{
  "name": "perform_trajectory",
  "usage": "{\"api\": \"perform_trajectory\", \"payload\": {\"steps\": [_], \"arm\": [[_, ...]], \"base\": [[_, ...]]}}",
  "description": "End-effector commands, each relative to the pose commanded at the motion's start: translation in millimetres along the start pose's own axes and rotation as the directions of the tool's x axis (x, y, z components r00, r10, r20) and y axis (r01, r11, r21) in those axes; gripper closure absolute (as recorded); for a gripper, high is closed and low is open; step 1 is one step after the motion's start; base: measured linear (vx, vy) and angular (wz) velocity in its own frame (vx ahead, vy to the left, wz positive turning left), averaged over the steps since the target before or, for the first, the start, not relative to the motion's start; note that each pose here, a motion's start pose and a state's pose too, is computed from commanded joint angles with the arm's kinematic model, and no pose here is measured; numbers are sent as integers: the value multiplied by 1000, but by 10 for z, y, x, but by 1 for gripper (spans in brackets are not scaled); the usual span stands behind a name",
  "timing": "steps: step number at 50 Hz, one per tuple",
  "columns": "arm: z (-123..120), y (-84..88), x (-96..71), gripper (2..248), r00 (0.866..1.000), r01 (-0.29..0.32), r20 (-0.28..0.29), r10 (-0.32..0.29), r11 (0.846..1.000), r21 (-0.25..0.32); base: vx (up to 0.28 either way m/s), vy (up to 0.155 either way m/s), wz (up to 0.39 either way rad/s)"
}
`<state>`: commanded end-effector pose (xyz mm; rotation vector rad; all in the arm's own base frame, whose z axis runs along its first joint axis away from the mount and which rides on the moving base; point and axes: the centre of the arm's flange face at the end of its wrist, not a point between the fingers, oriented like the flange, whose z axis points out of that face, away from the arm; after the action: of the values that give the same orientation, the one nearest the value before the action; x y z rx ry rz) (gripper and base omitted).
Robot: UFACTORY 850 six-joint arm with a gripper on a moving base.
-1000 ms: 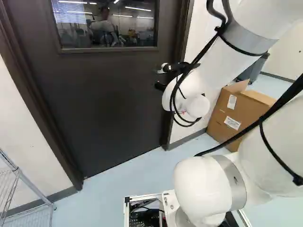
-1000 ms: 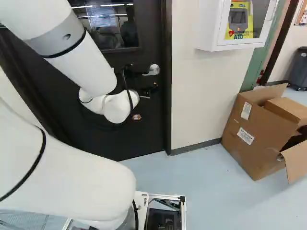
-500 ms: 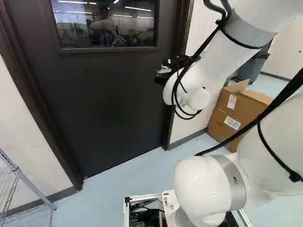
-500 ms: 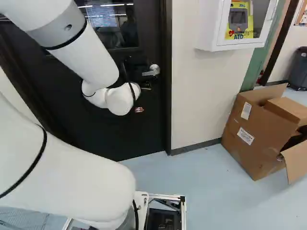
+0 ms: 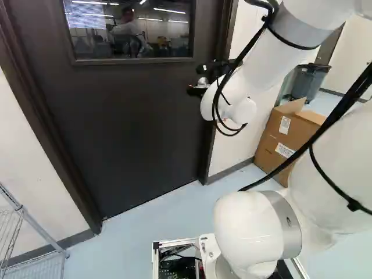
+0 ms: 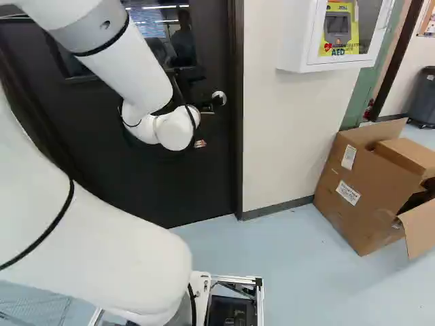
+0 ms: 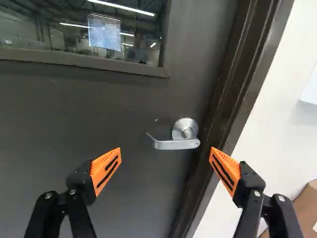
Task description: Open the door and move inside
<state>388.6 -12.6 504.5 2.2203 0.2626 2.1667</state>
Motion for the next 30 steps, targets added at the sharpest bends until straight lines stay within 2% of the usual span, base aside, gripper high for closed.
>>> {"api": "perform_trajectory", "payload": {"steps": [16, 30], "arm": [[203, 22, 175, 3, 999, 33, -31, -32, 999, 29], [384, 21, 217, 3, 999, 36, -34, -35, 999, 40]], "base": [[0, 0, 0], [0, 0, 0]]}}
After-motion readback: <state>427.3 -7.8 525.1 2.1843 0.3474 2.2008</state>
